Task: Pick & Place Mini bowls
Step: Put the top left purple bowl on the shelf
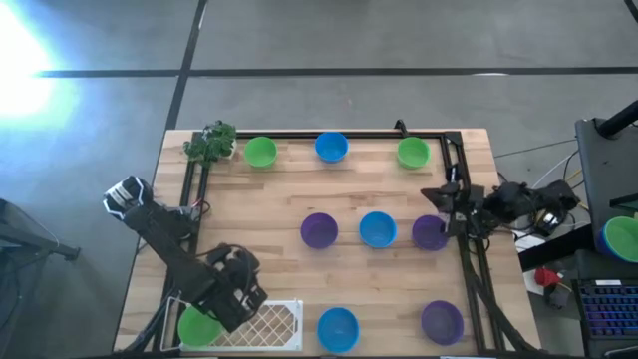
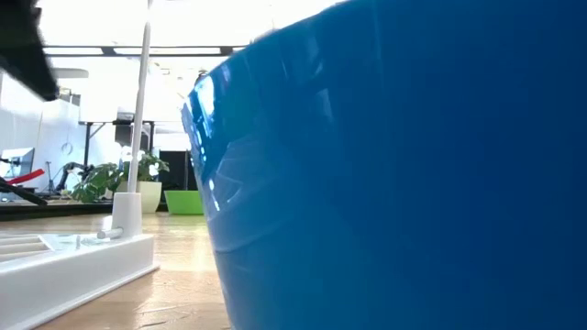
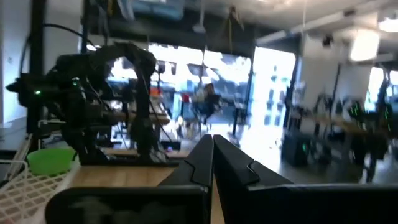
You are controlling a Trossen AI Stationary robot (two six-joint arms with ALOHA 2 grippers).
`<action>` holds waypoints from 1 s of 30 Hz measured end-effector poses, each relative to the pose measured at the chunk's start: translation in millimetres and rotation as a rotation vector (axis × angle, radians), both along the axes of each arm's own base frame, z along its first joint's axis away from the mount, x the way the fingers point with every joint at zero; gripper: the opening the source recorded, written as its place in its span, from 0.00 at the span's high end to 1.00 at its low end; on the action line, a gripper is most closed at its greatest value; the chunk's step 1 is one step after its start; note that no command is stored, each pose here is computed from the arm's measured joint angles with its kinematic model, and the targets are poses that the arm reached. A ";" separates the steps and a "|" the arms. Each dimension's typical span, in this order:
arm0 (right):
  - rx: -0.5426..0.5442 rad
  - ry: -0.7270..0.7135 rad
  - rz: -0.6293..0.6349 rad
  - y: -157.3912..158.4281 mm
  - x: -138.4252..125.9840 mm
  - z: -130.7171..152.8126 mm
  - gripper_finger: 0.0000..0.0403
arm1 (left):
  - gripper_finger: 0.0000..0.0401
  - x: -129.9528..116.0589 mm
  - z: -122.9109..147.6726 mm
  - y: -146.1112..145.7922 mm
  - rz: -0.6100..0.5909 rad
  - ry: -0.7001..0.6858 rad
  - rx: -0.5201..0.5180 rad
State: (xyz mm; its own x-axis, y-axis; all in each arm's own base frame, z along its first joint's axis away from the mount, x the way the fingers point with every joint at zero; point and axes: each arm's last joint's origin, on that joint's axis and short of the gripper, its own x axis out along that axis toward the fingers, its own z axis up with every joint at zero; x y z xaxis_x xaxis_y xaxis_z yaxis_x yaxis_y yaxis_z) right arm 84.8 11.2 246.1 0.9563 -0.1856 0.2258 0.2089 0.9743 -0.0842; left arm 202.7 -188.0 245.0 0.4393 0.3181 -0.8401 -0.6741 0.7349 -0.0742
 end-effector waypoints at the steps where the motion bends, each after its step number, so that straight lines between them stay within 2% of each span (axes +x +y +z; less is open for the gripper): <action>1: 0.026 0.021 -0.006 -0.1 0.9 5.3 0.98 | 0.85 0.3 1.2 1.6 -0.001 -0.021 0.027; 7: 0.115 0.197 0.009 4.9 18.2 28.4 0.98 | 0.85 -2.9 14.8 13.8 -0.008 -0.167 0.224; 13: 0.177 0.366 -0.004 14.6 51.4 40.5 0.98 | 0.85 -8.1 28.2 24.8 -0.010 -0.309 0.385; 18: 0.230 0.517 -0.034 23.9 84.3 41.5 0.98 | 0.85 -11.4 32.2 29.6 -0.024 -0.342 0.448; 22: 0.306 0.619 -0.095 26.3 110.5 41.4 0.98 | 0.85 -11.3 32.2 29.7 -0.031 -0.342 0.461; 25: 0.317 0.699 -0.145 24.1 129.7 39.2 0.98 | 0.85 -11.1 30.2 29.5 -0.037 -0.335 0.470; 30: 0.362 0.844 -0.089 16.6 160.9 35.5 0.98 | 0.85 -11.2 26.9 30.1 -0.027 -0.356 0.486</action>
State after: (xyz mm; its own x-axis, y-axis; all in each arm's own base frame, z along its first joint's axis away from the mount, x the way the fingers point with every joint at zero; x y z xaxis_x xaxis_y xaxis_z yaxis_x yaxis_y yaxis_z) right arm 245.8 27.8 281.6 0.7563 -0.1892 -0.6262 0.2920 0.9542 0.0645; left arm 191.5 -158.0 271.9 0.6799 0.6138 -0.4011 -0.6501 0.7577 0.0574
